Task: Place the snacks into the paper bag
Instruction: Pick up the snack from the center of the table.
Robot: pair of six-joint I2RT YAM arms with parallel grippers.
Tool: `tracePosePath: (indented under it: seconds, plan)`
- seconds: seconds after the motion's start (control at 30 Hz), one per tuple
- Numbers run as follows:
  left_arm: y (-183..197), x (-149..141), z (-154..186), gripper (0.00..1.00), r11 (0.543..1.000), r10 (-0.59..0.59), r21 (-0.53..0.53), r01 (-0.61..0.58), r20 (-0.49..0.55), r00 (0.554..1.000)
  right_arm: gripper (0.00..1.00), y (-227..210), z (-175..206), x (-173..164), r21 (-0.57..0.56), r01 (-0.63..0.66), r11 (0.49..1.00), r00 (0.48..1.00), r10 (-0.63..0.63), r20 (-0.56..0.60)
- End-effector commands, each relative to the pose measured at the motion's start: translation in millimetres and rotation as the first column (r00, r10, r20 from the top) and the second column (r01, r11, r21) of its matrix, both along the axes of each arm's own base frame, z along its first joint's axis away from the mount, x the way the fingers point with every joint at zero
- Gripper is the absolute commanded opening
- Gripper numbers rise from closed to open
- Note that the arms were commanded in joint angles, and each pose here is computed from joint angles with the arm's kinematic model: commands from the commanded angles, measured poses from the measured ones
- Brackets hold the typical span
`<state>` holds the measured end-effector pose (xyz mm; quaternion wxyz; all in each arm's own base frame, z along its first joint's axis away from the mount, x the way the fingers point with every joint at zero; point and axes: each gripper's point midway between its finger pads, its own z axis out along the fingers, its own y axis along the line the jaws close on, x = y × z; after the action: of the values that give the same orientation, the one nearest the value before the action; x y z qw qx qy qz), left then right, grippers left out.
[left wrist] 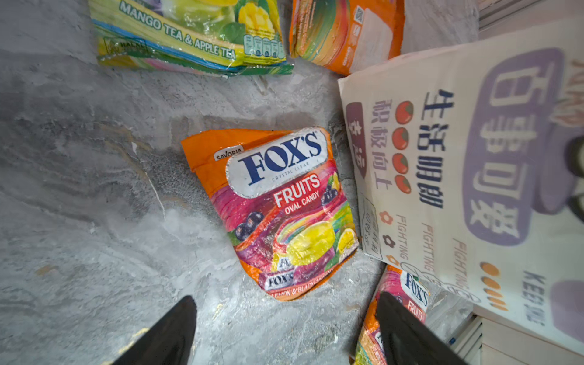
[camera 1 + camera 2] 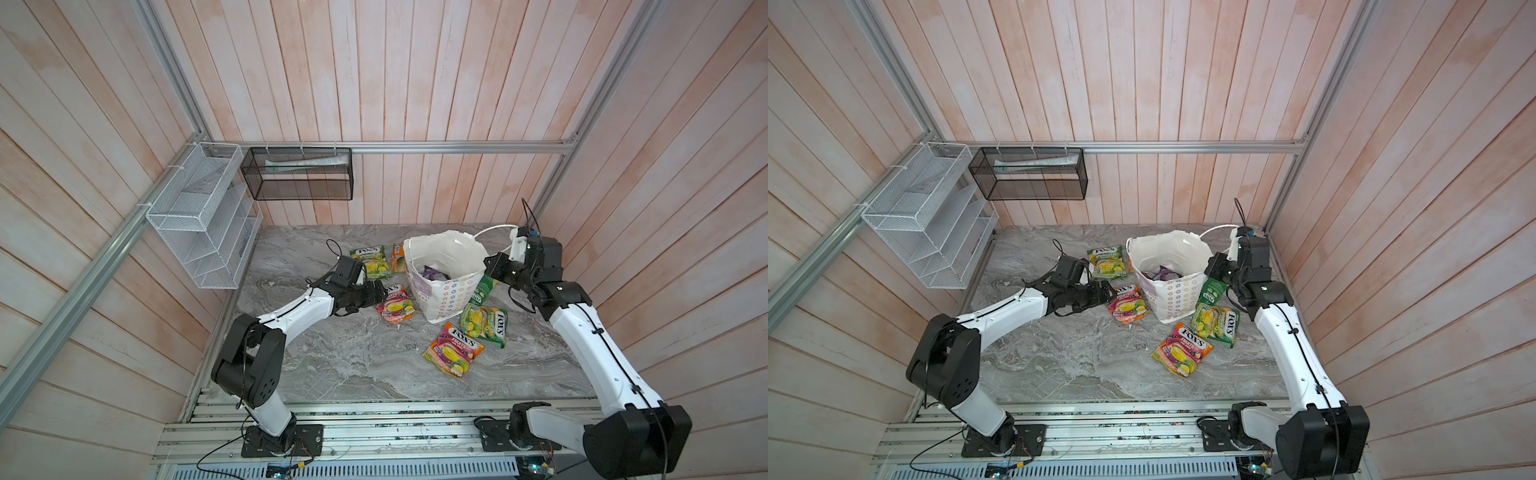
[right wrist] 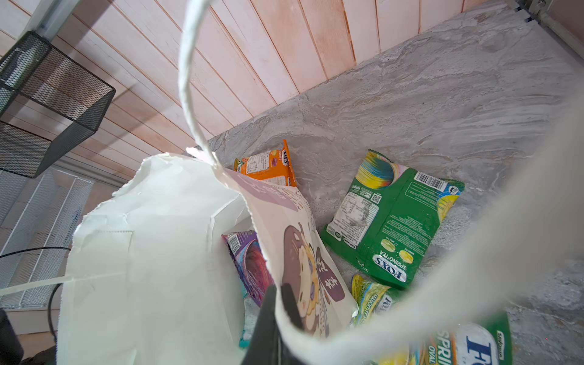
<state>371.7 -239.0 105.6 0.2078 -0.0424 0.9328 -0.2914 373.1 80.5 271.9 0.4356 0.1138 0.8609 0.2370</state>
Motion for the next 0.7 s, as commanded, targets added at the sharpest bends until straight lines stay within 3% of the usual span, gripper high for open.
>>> tracePosePath:
  seconds: [0.0,0.4,0.67]
  plan:
    - [1,12,-8,0.9,0.999,0.029,-0.045,-0.029,0.007,1.0,0.0,1,-5,-5,-0.002,-0.021,1.0,1.0,0.021,-0.009]
    - [-8,26,-49,0.83,0.987,-0.015,-0.158,0.005,-0.062,0.998,0.0,5,-5,-5,0.008,-0.037,0.999,0.999,0.037,-0.004]
    - [-15,31,-66,0.82,0.985,-0.035,-0.169,0.02,-0.087,0.996,0.0,6,-5,-7,0.019,-0.045,0.999,0.999,0.045,0.002]
